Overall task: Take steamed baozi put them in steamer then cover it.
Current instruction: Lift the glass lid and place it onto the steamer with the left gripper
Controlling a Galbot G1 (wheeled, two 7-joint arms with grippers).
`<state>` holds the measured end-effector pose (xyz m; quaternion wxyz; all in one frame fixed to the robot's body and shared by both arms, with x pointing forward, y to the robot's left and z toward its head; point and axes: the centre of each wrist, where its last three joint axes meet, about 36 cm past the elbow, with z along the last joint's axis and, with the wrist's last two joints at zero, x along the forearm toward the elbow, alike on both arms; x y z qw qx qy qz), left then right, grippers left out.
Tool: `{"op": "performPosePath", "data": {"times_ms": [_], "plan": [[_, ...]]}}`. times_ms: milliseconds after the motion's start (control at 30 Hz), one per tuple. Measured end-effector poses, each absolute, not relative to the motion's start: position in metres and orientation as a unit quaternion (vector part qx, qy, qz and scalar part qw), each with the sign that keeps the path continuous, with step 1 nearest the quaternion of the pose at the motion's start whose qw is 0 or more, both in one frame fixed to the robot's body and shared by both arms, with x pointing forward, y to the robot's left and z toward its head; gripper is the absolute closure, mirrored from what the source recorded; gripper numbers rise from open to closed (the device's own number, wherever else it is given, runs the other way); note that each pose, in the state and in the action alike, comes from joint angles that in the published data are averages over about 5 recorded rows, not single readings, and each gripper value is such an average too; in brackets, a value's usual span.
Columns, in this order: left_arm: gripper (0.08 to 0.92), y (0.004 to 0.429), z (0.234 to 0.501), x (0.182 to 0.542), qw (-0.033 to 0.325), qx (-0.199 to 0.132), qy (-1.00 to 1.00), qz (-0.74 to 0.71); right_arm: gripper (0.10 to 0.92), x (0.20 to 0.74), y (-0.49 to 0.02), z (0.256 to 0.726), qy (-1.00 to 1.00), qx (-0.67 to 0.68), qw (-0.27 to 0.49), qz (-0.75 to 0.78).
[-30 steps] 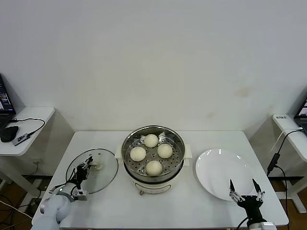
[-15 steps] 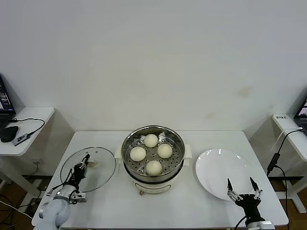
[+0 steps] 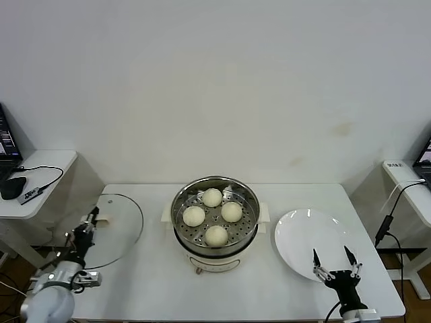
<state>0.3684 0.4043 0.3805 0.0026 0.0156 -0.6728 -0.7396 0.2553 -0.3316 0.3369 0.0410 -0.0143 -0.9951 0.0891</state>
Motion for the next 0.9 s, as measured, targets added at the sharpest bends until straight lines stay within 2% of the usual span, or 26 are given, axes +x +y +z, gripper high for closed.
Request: {"op": "performPosePath", "data": {"times_ms": [167,333,633,900], "plan": [[0.858,0.383,0.423,0.364,-0.011,0.021,-0.685,-0.728,0.200,0.257,-0.332,0.337,-0.994,-0.010,0.039,0.100],[0.858,0.347,0.452,0.366,-0.026,0.007,-0.707,-0.706,0.200,0.259,-0.333,0.334,-0.993,-0.010,0.039,0.112],[0.858,0.272,0.462,0.384,-0.027,-0.034,-0.736,-0.676,0.200,0.261,-0.329,0.325,-0.990,-0.006,0.046,0.135],[0.858,0.214,0.469,0.408,-0.026,-0.052,-0.732,-0.679,0.200,0.261,-0.322,0.315,-0.987,0.003,0.059,0.152]]}}
